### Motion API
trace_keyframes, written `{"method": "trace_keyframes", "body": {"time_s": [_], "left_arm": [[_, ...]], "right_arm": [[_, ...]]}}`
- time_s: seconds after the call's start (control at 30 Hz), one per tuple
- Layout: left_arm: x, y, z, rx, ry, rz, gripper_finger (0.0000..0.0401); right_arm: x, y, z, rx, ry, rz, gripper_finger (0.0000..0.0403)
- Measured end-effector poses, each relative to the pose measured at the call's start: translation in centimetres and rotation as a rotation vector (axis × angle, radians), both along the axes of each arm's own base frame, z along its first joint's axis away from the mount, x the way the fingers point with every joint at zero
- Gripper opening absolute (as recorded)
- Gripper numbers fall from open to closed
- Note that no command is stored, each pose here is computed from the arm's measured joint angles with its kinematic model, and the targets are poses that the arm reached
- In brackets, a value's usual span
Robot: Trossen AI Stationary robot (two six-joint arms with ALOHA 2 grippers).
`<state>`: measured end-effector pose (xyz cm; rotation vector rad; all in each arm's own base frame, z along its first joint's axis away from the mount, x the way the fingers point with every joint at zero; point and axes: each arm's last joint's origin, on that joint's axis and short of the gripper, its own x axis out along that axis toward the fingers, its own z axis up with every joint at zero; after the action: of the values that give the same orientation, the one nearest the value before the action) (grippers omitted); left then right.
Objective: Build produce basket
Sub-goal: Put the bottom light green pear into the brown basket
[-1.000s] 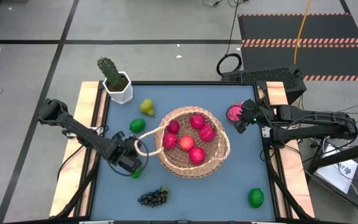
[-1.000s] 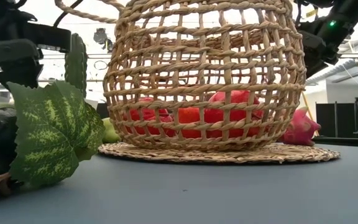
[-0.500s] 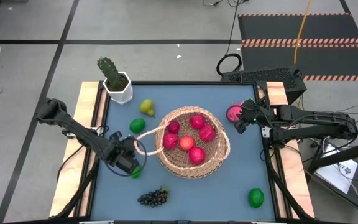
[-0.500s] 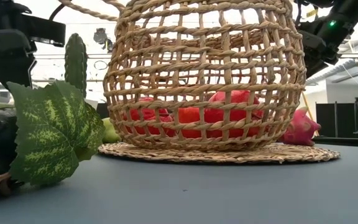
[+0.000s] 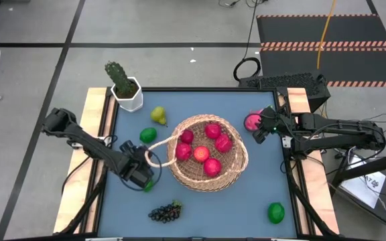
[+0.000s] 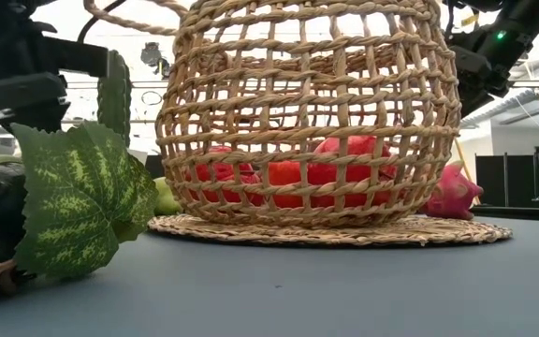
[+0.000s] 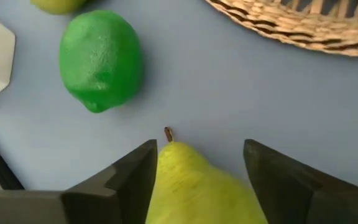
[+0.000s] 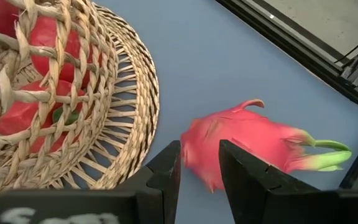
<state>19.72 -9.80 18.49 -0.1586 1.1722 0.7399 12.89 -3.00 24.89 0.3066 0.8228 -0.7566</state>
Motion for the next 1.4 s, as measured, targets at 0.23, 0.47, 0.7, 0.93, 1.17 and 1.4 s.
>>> {"method": "trace_keyframes", "body": {"time_s": [0.23,0.47,0.7,0.93,1.17,1.4], "left_arm": [[0.7,0.5,-1.1,0.006,-0.03,0.18,0.0261],[1.4,1.4,-2.2,-0.003,0.037,0.238,0.0262],[2.0,2.4,-2.8,-0.029,0.078,0.286,0.0262],[2.4,2.6,-2.8,-0.044,0.075,0.233,0.0262],[2.4,3.1,-2.8,-0.041,0.077,0.282,0.0262],[1.8,3.0,-2.8,-0.101,0.16,0.326,0.0262]], "right_arm": [[0.0,0.1,0.0,0.015,0.001,0.019,0.0103],[0.1,0.2,-0.1,0.071,-0.006,0.057,0.0103],[0.1,0.3,-0.1,0.075,-0.005,0.065,0.0103],[0.2,0.2,0.0,0.078,-0.029,0.042,0.0103],[0.3,0.1,0.1,0.076,-0.061,0.001,0.0103],[0.3,0.2,0.1,0.074,-0.058,0.011,0.0103]]}}
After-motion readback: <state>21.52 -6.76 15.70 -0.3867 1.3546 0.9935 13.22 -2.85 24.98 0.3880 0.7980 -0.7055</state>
